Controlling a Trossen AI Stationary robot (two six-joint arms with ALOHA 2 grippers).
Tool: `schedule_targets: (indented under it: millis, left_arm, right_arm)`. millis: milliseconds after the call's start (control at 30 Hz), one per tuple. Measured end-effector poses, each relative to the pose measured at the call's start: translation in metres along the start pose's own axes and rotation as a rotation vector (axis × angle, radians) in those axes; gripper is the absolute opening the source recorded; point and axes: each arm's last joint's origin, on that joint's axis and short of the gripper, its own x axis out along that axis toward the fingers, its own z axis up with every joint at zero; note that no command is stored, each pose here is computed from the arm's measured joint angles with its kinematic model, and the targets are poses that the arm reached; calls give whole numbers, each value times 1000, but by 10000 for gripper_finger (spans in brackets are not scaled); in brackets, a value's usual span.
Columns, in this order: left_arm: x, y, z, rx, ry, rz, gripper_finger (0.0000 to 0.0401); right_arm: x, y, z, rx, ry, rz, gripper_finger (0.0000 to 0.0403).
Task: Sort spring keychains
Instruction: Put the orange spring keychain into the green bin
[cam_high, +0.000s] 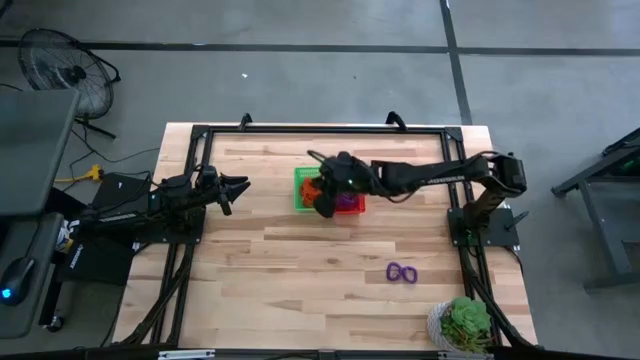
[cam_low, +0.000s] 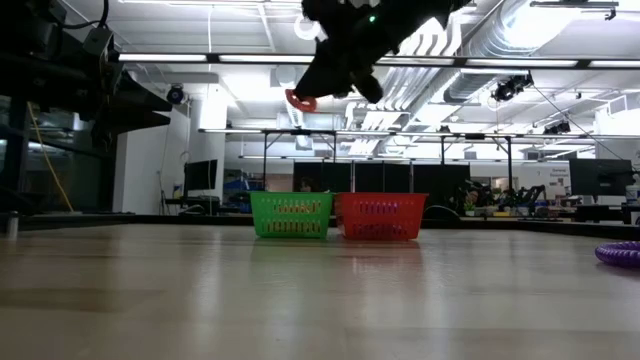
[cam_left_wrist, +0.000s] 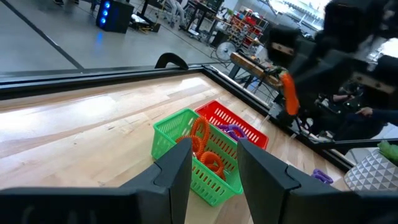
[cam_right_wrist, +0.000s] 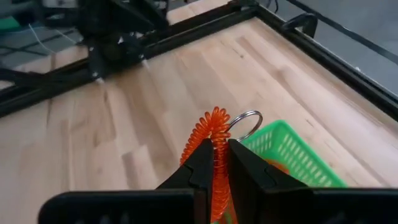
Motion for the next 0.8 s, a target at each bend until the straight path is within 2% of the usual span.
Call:
schedule_targets:
  millis: [367,633,800]
  left_arm:
    - [0,0,0,0,0,0,126]
    - [0,0,0,0,0,0,126]
    - [0,0,0,0,0,0,126]
  right_arm:
    - [52,-25,-27,6,87,-33,38]
    - [67,-26,-42,27,143,-10,41]
    - [67,-26,-41,24,121,-50,57]
